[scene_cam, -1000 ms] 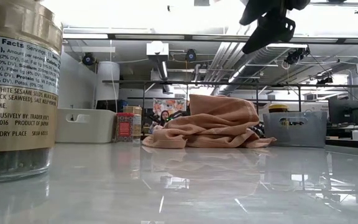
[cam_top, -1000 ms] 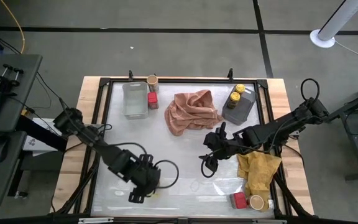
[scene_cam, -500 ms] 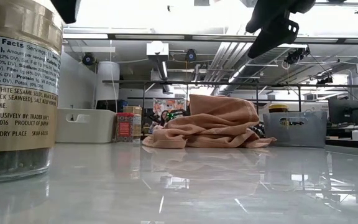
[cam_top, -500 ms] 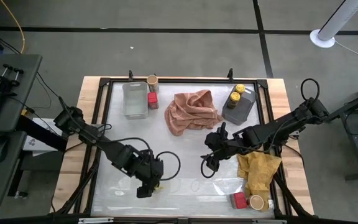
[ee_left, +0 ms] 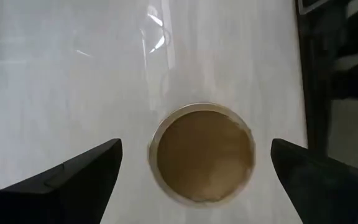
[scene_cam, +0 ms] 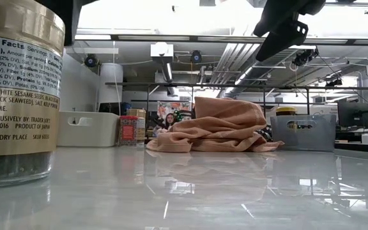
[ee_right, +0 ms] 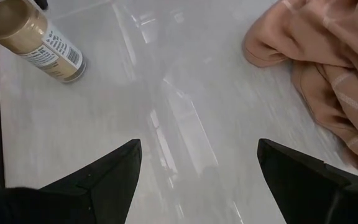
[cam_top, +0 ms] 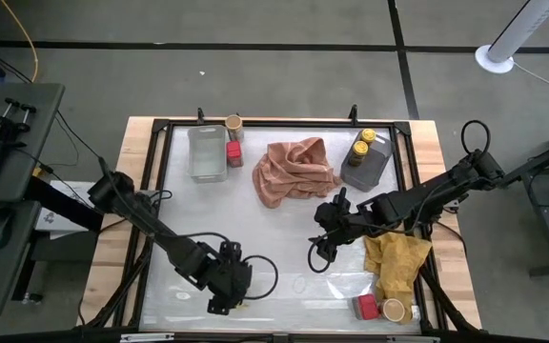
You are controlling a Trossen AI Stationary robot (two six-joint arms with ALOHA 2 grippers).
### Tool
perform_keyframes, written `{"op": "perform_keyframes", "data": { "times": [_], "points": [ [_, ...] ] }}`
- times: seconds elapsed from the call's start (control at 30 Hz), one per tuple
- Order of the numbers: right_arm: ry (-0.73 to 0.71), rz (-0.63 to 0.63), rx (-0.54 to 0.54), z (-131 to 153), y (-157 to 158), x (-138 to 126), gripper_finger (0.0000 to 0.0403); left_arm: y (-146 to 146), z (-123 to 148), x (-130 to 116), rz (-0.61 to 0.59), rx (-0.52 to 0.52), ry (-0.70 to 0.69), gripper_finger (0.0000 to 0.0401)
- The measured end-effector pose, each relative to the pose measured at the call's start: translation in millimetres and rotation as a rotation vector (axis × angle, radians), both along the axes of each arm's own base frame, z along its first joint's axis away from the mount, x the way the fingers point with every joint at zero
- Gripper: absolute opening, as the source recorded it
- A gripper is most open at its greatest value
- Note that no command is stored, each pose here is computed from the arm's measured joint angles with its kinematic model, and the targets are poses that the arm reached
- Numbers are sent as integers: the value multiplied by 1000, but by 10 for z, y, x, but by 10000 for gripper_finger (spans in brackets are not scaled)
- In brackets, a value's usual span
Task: Sort spices by type
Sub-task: Put the bottom left gold seasoning bottle into the transparent bin
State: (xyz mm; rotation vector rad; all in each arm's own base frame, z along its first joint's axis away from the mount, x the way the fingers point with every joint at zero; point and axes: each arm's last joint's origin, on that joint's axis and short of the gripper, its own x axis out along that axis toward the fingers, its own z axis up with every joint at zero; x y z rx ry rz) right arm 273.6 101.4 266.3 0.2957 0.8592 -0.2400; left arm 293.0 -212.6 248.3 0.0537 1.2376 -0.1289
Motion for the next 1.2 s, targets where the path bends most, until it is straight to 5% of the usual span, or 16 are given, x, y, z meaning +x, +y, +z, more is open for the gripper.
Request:
{"op": "perform_keyframes", "data": {
  "times": [0.23, 0.6, 1.2],
  "points": [
    [0, -1, 1, 0, 0, 0, 317, -35, -219, 85, -58, 36, 54, 397],
    [-3, -22, 15, 0, 0, 0, 317, 79, -211, 180, -55, -24, 76, 392],
    [-55, -174, 26, 12, -58, 25, 317, 374, -302, 301, 114, -19, 105, 367]
  ]
}}
